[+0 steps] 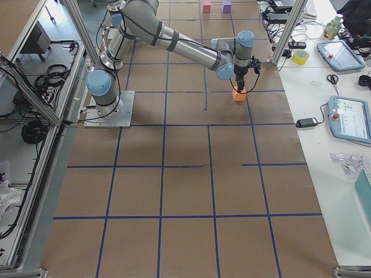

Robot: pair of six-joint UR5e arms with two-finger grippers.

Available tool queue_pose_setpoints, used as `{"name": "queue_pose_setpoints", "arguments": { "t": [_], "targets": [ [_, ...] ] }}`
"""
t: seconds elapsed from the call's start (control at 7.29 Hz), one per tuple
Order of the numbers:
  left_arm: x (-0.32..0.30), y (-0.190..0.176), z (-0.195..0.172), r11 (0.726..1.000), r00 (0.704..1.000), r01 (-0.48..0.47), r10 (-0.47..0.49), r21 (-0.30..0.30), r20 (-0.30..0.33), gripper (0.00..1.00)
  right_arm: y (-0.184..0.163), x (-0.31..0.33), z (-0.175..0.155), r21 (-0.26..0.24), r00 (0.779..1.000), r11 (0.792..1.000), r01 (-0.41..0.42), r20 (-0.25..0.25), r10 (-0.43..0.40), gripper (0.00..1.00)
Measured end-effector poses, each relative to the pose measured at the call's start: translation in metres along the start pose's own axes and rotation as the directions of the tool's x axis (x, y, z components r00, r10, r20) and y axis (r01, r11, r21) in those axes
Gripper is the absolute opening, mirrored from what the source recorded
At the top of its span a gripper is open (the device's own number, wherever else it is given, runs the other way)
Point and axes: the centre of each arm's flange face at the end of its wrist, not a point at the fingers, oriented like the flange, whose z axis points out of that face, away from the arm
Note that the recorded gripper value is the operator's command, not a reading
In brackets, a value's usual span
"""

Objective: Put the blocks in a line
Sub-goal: 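Lower the right gripper onto the orange cube and grasp it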

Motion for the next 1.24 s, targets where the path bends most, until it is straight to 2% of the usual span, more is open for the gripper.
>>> {"name": "queue_pose_setpoints", "arguments": {
  "t": [0.14,0.27,0.41,0.55,0.96,1.24],
  "targets": [
    [0.0,0.0,0.0,1.0,1.0,0.0,0.0,0.0,0.0,1.0,-0.002,0.001,0.012,-0.001,1.0,1.0,-0.001,-0.001,0.001,0.83],
    [0.0,0.0,0.0,1.0,1.0,0.0,0.0,0.0,0.0,1.0,-0.002,0.002,0.018,-0.001,1.0,1.0,-0.002,-0.001,0.002,0.42],
    [0.0,0.0,0.0,1.0,1.0,0.0,0.0,0.0,0.0,1.0,-0.003,0.002,0.022,0.001,1.0,1.0,-0.003,-0.001,0.003,0.11],
    [0.0,0.0,0.0,1.0,1.0,0.0,0.0,0.0,0.0,1.0,-0.004,0.003,0.022,0.004,1.0,1.0,-0.005,-0.001,0.005,0.0],
    [0.0,0.0,0.0,1.0,1.0,0.0,0.0,0.0,0.0,1.0,-0.013,-0.001,0.001,0.04,1.0,0.999,-0.015,0.004,0.015,0.0],
    [0.0,0.0,0.0,1.0,1.0,0.0,0.0,0.0,0.0,1.0,-0.017,-0.045,-0.029,0.071,0.999,0.996,-0.05,0.026,0.048,0.0]
  ]
}}
